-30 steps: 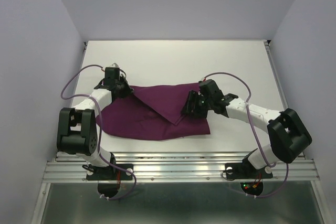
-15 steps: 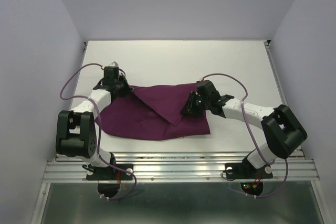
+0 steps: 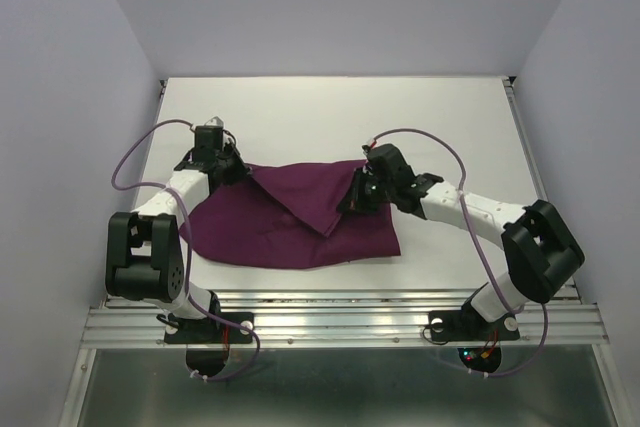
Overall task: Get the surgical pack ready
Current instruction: Pack the surgical kit at the center of the board.
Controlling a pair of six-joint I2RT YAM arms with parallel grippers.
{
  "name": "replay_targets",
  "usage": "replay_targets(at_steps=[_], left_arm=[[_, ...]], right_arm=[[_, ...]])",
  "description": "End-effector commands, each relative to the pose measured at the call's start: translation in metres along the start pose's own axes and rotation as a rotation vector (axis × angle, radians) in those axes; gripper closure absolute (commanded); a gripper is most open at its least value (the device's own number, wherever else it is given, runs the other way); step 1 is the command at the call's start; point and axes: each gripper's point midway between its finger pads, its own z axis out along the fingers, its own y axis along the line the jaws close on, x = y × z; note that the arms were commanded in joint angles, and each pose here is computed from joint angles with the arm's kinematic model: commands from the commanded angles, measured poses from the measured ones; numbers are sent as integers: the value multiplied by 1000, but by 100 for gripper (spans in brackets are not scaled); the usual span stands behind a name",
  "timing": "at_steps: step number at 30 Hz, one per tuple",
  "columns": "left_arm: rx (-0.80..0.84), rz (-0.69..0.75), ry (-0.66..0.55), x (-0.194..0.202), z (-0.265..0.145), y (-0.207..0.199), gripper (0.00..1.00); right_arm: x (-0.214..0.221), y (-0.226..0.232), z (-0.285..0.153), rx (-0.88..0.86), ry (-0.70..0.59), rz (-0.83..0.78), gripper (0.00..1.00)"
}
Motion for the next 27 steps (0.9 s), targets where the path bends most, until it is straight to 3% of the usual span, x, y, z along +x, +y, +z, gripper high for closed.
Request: replay_targets(at_steps=[1,10,27], left_arm=[[28,32,-73,-31,-14,-12,100],[39,11,-57,-30,-15,-5,100],[17,-27,10,10,-15,15,100]], right_arm=[[-10,46,-19,-106,-17,-120,99],[4,30,-19,-56,6,-110,99],[38,-19,-9,55,79,-70,99]])
